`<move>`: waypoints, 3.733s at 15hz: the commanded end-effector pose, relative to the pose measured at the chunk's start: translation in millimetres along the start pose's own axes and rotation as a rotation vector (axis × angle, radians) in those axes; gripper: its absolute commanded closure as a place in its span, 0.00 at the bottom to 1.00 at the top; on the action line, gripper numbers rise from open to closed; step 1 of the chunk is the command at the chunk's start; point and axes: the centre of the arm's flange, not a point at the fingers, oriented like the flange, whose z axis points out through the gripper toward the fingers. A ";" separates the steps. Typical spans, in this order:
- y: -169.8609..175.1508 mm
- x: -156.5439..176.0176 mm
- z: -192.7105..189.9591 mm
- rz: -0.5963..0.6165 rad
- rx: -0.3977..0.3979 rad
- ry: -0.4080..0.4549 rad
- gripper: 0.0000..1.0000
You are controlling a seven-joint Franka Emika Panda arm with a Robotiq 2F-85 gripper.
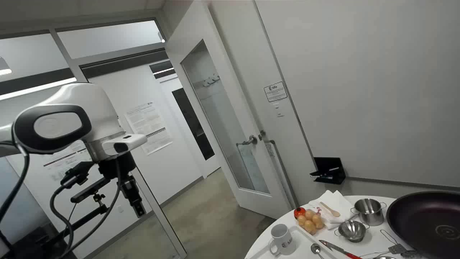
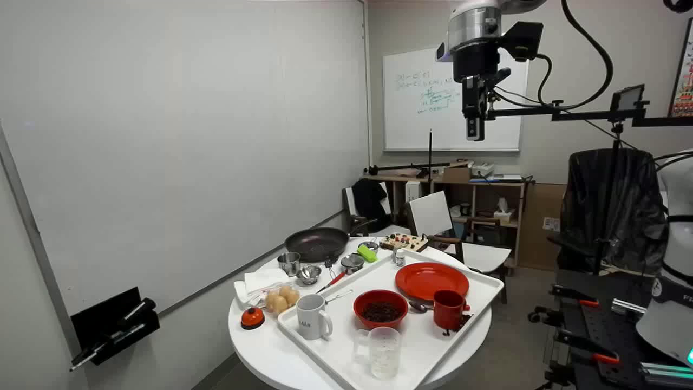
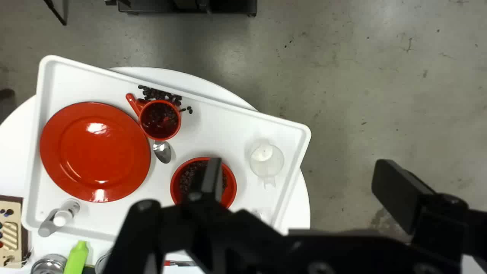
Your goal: Pour the contents in the red mug into the red bowl
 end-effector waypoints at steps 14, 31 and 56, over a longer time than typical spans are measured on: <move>0.0 0.0 0.0 0.000 0.000 0.000 0.00; 0.0 0.0 0.0 0.000 0.000 0.000 0.00; 113.1 -29.6 146.8 -0.570 -0.063 -0.237 0.00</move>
